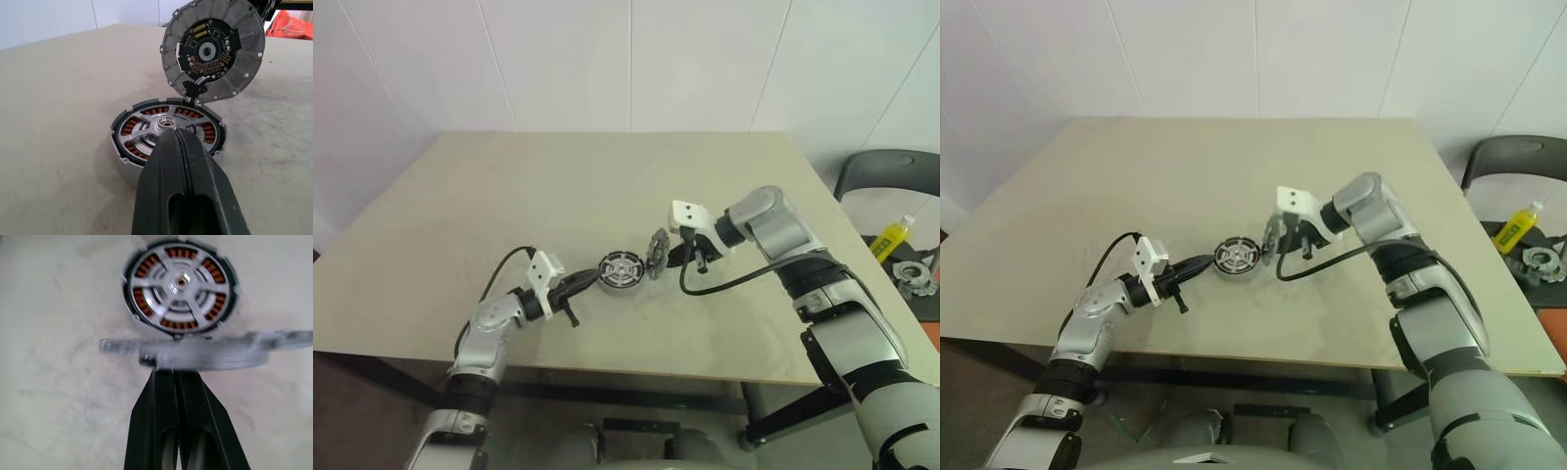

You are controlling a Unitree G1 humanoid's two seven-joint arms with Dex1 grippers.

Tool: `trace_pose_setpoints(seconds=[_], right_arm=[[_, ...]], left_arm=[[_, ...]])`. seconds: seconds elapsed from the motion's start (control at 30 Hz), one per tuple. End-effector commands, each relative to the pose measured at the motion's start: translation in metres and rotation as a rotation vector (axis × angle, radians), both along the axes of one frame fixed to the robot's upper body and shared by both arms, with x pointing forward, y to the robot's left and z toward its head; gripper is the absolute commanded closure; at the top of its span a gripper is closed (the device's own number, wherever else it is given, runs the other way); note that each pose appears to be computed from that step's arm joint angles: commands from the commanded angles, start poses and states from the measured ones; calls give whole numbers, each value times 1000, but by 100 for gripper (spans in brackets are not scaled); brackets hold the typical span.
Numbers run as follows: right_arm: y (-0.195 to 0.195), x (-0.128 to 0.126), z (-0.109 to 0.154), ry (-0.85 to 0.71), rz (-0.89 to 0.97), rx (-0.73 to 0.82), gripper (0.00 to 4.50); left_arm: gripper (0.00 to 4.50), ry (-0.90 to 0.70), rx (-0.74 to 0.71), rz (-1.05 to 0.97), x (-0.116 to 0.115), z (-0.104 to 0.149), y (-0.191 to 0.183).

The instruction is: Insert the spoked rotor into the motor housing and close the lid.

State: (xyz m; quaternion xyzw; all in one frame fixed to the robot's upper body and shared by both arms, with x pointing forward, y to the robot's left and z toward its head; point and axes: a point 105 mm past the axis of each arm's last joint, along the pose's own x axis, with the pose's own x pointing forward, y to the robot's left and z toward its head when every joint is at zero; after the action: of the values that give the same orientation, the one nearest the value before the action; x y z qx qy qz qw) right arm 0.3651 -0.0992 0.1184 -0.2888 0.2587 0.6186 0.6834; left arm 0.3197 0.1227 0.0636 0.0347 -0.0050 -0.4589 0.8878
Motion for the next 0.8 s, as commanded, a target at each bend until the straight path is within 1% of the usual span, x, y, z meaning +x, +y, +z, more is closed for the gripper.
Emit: trace_pose_setpoints(seconds=[0.03, 0.1, 0.2, 0.5, 0.63, 0.8], right_arm=[[17, 1, 14, -45, 21, 73, 439], [23, 2, 13, -63, 17, 90, 439], [26, 10, 4, -157, 7, 26, 439], [42, 8, 9, -122, -17, 130, 439], [56, 6, 11, -93, -39, 203, 439], [73, 1, 4, -73, -81, 273, 439]], left_arm=[[450, -25, -1, -11, -1, 6, -2], [450, -23, -1, -12, -1, 5, -2], [450, -22, 0, -14, -1, 5, -2], [450, -14, 2, -23, -1, 3, -6], [450, -14, 2, -25, 0, 3, -6], [450, -18, 0, -11, 1, 5, -1]])
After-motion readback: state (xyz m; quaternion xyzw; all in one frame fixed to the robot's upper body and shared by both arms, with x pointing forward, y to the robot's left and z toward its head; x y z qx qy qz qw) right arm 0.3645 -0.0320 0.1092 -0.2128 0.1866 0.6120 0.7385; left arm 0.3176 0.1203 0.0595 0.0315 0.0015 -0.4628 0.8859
